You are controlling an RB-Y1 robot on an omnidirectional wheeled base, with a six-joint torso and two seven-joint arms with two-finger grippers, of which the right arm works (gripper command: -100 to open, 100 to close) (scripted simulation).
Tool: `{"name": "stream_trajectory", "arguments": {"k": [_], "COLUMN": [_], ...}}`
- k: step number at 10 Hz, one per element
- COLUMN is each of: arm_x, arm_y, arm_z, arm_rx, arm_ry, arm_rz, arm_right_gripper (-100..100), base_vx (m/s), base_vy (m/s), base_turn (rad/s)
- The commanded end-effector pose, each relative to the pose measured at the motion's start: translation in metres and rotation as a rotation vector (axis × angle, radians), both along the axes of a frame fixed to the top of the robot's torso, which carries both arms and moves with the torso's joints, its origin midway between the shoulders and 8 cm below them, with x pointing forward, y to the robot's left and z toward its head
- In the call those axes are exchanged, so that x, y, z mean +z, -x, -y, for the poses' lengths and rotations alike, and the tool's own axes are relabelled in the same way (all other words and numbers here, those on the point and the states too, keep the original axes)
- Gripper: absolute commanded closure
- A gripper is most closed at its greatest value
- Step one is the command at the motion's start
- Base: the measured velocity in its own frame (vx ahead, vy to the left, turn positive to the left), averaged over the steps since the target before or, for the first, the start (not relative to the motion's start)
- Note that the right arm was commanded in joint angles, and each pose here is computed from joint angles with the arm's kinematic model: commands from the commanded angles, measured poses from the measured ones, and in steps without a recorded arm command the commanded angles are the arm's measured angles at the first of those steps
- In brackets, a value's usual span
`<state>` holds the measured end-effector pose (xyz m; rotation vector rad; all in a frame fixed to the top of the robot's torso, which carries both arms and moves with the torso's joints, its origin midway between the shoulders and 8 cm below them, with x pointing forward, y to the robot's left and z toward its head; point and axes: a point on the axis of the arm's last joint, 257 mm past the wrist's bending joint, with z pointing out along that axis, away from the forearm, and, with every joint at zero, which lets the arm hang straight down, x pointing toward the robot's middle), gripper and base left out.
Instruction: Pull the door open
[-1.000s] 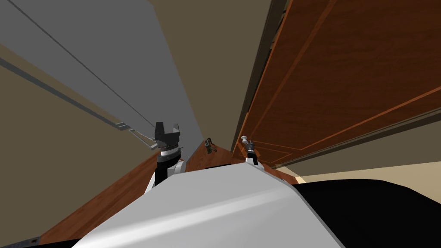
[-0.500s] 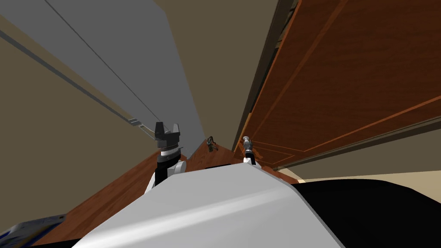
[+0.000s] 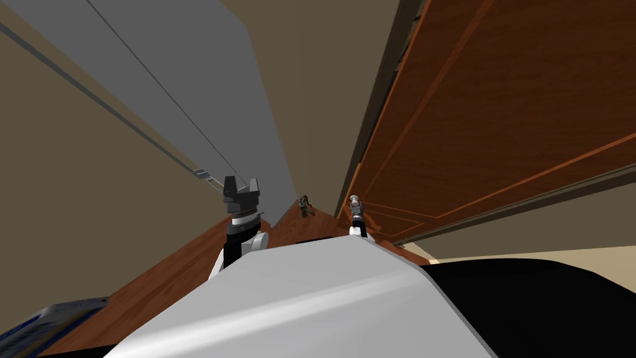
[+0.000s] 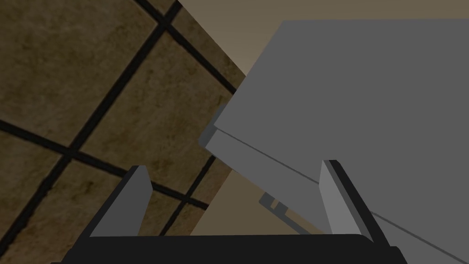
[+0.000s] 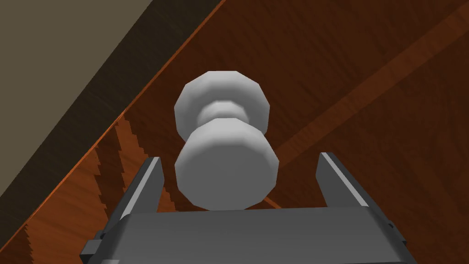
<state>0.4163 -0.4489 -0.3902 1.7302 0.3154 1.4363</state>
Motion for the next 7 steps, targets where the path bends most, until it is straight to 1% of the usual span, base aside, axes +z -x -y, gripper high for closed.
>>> {"name": "stream_trajectory", "arguments": {"k": [1, 2, 3, 4, 5, 7], "arm_x": [0.000, 0.000, 0.000, 0.001, 0.001, 0.000], "arm_y": [-0.001, -0.002, -0.002, -0.004, -0.004, -0.006], "arm_z": [-0.003, -0.006, -0.006, -0.008, -0.008, -0.014], "arm_rx": [-0.005, -0.010, -0.010, -0.015, -0.015, -0.024], "arm_ry": [-0.063, -0.103, -0.117, -0.165, -0.171, -0.263], "arm_rz": [0.032, 0.053, 0.060, 0.084, 0.087, 0.134], "arm_right_gripper": [-100, -100, -100, -100, -100, -100], "base_vx": [-0.059, -0.075, -0.056, -0.055, -0.044, -0.061], "base_vy": [-0.014, -0.011, -0.005, 0.006, 0.003, -0.006], "base_turn": [0.051, 0.064, 0.019, 0.036, 0.022, 0.058]}}
